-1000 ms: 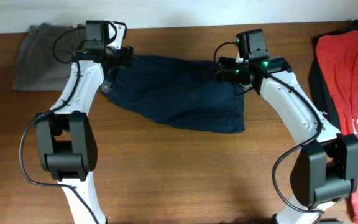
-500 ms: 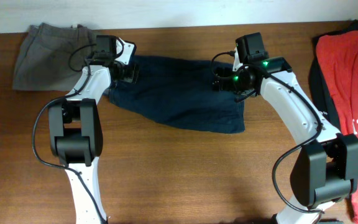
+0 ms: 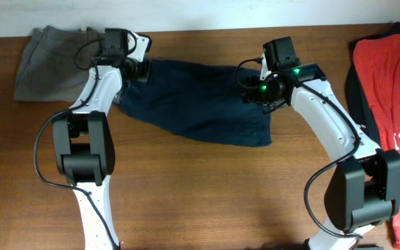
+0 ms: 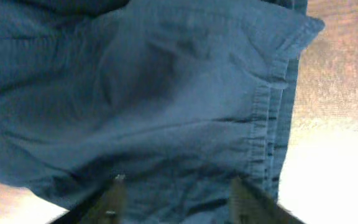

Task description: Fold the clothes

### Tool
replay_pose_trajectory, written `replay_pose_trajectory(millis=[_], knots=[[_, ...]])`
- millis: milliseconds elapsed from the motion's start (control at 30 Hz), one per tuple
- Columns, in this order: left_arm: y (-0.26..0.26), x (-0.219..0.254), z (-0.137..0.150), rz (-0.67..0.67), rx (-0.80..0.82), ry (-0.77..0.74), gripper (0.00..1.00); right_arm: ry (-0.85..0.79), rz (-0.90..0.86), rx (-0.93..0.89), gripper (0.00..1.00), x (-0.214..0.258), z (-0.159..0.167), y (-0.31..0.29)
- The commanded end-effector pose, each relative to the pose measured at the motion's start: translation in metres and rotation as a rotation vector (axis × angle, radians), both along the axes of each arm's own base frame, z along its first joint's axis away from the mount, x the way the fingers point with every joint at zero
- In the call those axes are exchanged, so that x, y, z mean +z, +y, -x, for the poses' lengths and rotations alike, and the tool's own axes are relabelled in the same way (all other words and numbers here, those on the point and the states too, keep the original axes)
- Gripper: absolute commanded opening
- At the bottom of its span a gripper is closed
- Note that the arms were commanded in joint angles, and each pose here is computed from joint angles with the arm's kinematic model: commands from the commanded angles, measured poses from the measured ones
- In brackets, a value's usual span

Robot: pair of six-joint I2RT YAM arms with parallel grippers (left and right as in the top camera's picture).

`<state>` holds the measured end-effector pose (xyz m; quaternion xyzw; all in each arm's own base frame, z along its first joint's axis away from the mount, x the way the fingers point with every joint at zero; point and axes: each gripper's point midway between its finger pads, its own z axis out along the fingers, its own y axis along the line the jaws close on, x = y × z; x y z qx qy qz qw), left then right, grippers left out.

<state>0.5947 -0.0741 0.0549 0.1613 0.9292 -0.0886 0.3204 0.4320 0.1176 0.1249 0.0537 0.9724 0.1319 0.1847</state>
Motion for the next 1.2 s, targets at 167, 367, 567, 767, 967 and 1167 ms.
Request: replay_pose_trajectory(millis=[167,367,567,767,967,1167], knots=[[0.002,0.03,-0.016,0.033,0.03,-0.049,0.01,0.004,0.014,-0.005,0.34,-0.004,-0.004,-0.002],[0.006,0.047,-0.022,0.015,0.047,-0.072,0.01,0.099,-0.013,0.014,0.1,-0.039,0.003,0.005],[0.035,0.052,-0.032,-0.094,0.176,-0.112,0.01,0.2,-0.045,0.003,0.04,-0.07,0.015,0.01],[0.05,0.064,-0.046,-0.121,0.275,-0.182,0.01,0.29,-0.048,-0.009,0.04,-0.079,0.037,0.011],[0.049,0.076,-0.056,-0.098,0.299,-0.245,0.22,0.338,-0.046,0.035,0.04,-0.085,0.056,0.028],[0.047,0.076,-0.056,-0.097,0.294,-0.243,0.99,0.352,-0.025,0.045,0.04,-0.09,0.065,0.04]])
